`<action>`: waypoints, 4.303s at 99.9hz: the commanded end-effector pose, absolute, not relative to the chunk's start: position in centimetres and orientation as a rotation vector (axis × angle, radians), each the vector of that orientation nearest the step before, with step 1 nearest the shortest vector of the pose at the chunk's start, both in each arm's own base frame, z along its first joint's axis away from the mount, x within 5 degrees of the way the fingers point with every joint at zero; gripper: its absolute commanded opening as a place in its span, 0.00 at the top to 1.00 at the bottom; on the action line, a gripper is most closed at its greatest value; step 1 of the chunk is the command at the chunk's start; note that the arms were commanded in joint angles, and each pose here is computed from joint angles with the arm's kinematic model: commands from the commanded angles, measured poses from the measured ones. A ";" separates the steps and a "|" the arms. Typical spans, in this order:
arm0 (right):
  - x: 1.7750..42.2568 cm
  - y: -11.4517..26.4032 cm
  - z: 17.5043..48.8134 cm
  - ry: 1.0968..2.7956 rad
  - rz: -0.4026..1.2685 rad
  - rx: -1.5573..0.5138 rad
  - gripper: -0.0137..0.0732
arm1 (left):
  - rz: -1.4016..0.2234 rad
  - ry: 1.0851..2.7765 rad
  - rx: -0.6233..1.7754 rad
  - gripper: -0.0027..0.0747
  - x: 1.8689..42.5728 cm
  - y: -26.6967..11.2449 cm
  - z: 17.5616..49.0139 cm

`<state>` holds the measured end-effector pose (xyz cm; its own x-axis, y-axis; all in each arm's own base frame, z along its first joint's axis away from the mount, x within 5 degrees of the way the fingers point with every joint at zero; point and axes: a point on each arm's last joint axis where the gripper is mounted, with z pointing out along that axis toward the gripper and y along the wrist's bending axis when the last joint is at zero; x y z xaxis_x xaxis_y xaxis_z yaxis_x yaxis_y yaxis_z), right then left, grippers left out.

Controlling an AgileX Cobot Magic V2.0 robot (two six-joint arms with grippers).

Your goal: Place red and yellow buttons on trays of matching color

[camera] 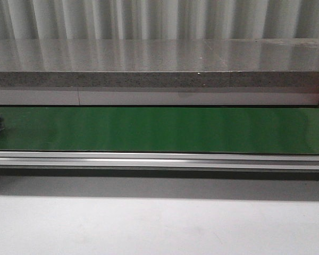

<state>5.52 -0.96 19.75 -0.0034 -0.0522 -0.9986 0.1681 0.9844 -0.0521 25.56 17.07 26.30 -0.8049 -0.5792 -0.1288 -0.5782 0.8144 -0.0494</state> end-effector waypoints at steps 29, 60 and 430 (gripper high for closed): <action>5.4 -0.9 20.8 1.474 -0.190 0.078 0.92 | 0.003 2.836 -0.949 0.34 28.0 19.2 22.7; 5.4 -0.9 20.8 1.474 -0.190 0.078 0.92 | -0.005 2.800 -0.953 0.51 28.7 19.6 21.9; 5.1 -0.8 26.4 1.704 -0.157 0.067 0.92 | -0.276 2.001 0.225 0.97 9.0 -2.9 32.2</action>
<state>4.77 -0.80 24.28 -0.1326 -0.0319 -0.9907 0.1417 0.9886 -0.0508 8.77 -2.73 30.86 -0.5051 0.0756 -0.8597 0.2745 0.9585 -0.0770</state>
